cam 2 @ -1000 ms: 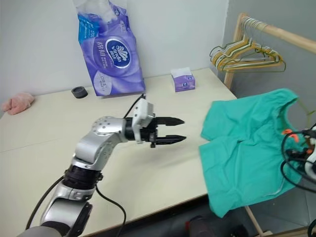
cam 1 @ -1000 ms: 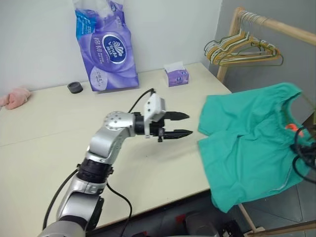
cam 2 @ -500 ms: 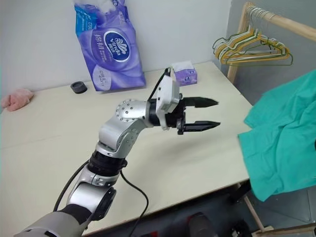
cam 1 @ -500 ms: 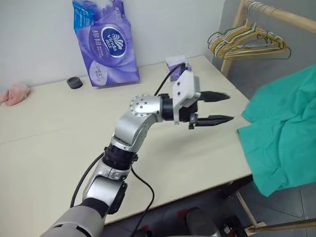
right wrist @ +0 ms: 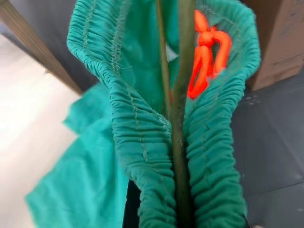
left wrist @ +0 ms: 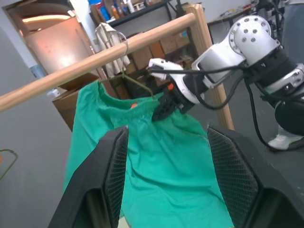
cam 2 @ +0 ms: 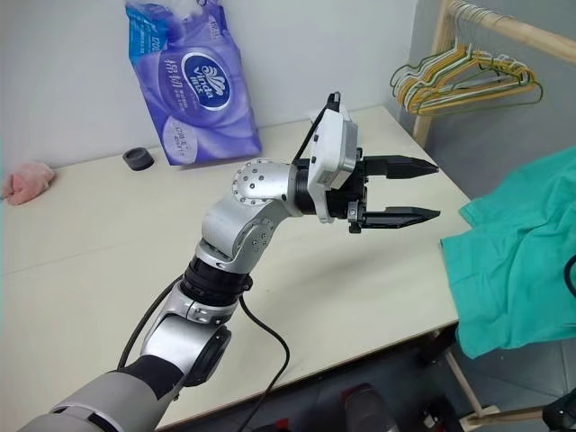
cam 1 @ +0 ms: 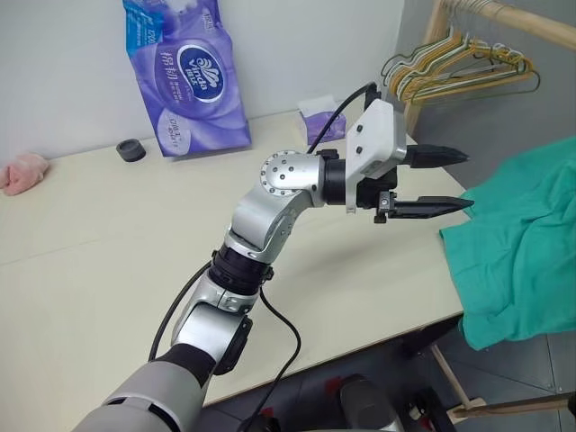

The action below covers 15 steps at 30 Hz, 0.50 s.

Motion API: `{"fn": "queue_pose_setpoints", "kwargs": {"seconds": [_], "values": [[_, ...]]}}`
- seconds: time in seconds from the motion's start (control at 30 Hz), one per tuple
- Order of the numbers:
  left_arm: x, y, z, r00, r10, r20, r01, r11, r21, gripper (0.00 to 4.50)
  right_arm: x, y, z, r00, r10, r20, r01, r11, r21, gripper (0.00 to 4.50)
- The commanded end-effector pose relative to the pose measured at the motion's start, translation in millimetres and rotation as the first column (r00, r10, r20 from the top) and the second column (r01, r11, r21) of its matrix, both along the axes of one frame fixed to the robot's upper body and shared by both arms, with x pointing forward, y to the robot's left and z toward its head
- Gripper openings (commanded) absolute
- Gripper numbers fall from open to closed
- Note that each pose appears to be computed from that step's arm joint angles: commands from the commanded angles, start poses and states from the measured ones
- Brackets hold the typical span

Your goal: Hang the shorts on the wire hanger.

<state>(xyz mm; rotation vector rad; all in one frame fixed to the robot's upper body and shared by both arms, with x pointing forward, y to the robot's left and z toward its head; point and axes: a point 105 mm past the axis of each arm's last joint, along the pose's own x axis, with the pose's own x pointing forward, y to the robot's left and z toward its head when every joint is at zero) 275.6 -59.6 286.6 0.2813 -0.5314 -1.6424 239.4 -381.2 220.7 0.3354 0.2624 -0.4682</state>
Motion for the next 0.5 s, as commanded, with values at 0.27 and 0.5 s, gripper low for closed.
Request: {"fn": "queue_pose_setpoints", "kwargs": {"seconds": [0.27, 0.5], "values": [[-9, -4, 13, 0.998, -0.043, 0.047, 0.044, 0.999, -0.016, 2.76, 1, 43, 20, 0.997, -0.031, 0.075, 0.016, 0.981, 0.193, 0.0], [-11, -3, 10, 0.997, -0.064, 0.049, 0.064, 0.998, -0.004, 2.76, 11, 69, 17, 0.994, -0.061, 0.096, 0.035, 0.967, 0.251, 0.0]]}}
